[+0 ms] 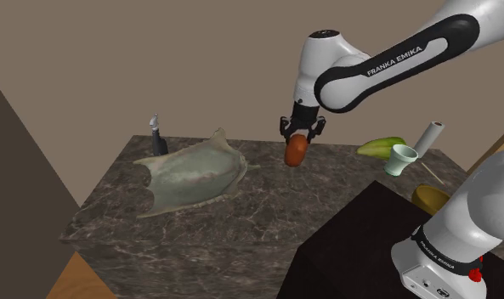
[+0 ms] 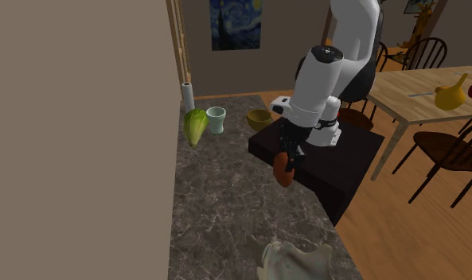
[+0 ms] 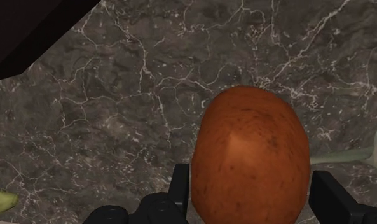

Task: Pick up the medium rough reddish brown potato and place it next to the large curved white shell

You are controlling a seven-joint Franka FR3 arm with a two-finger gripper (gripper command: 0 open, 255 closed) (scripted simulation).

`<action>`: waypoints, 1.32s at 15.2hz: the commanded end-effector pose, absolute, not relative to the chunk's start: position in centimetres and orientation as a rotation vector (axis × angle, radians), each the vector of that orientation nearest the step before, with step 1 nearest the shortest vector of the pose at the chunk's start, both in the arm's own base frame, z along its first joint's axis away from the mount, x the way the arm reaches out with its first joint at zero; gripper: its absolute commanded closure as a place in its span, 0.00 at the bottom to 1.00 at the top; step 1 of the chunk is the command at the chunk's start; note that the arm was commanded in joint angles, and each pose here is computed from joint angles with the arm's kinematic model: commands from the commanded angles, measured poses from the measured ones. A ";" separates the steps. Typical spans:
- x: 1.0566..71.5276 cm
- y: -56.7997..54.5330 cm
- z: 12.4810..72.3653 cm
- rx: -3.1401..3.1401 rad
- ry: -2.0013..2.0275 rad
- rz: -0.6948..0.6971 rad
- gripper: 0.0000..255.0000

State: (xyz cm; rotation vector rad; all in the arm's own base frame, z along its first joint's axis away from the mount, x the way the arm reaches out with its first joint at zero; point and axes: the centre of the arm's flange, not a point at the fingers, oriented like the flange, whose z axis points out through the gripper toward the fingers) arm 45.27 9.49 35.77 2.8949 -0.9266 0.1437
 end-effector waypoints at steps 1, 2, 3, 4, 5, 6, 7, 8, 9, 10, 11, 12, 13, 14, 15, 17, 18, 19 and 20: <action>45.2 9.5 34.7 2.895 -0.927 0.144 1.00; 45.2 9.5 34.2 2.895 -0.927 0.144 1.00; 45.2 9.5 33.7 2.895 -0.927 0.144 1.00; 45.2 9.5 33.1 2.895 -0.927 0.144 1.00; 45.2 9.5 32.6 2.895 -0.927 0.144 1.00; 45.2 9.5 32.1 2.895 -0.927 0.144 1.00; 45.2 9.5 31.6 2.895 -0.927 0.144 1.00; 45.2 9.5 31.0 2.895 -0.927 0.144 1.00; 45.2 9.5 30.5 2.895 -0.927 0.144 1.00; 45.2 9.5 30.0 2.895 -0.927 0.144 1.00; 45.2 9.5 29.4 2.895 -0.927 0.144 1.00; 45.2 9.5 28.9 2.895 -0.927 0.144 1.00; 45.2 9.5 28.4 2.895 -0.927 0.144 1.00; 45.2 9.5 27.9 2.895 -0.927 0.144 1.00; 45.2 9.5 27.3 2.895 -0.927 0.144 1.00; 45.2 9.5 26.3 2.895 -0.927 0.144 1.00; 45.2 9.5 25.8 2.895 -0.927 0.144 1.00; 45.2 9.5 25.2 2.895 -0.927 0.144 1.00; 45.2 9.5 24.7 2.895 -0.927 0.144 1.00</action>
